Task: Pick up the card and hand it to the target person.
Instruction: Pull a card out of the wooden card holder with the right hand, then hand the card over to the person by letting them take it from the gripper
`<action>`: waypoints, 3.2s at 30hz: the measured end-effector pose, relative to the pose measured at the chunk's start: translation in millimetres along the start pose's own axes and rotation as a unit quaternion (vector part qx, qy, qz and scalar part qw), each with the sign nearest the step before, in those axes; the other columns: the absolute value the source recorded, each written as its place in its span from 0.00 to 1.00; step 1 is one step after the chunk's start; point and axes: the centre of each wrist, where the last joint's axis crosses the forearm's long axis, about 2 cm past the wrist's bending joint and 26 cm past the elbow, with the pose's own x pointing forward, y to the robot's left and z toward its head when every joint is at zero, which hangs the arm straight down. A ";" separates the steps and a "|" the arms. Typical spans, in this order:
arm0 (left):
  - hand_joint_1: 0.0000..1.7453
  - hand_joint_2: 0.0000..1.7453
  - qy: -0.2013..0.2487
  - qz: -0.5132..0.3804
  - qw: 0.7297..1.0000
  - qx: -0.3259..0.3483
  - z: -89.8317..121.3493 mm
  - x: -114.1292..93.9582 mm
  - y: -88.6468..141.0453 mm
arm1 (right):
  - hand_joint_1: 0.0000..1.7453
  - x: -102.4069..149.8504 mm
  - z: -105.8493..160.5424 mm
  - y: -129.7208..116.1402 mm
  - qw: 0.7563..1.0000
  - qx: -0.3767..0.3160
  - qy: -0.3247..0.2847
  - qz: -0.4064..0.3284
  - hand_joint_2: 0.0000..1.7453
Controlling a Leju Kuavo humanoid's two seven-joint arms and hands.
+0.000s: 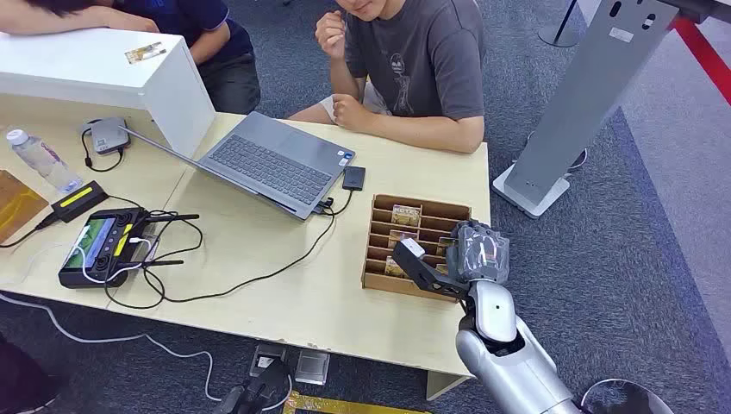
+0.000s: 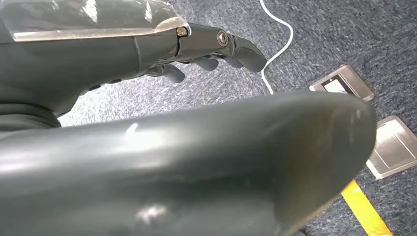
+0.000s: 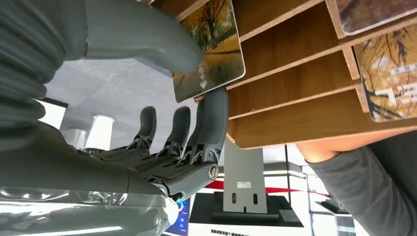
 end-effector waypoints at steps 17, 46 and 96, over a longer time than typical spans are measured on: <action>0.00 0.00 -0.004 -0.008 1.000 0.000 0.2 0.4 -0.3 | 0.85 2.0 -3.1 2.2 1.000 0.006 -0.004 0.004 1.00; 0.00 0.00 -0.002 -0.006 1.000 0.002 0.5 -0.7 -0.9 | 0.88 22.4 5.5 -35.5 0.996 -0.073 -0.034 -0.040 1.00; 0.00 0.00 -0.026 -0.034 0.999 0.002 2.9 7.0 -5.0 | 0.18 24.2 -64.4 -131.6 0.957 -0.268 -0.111 -0.026 1.00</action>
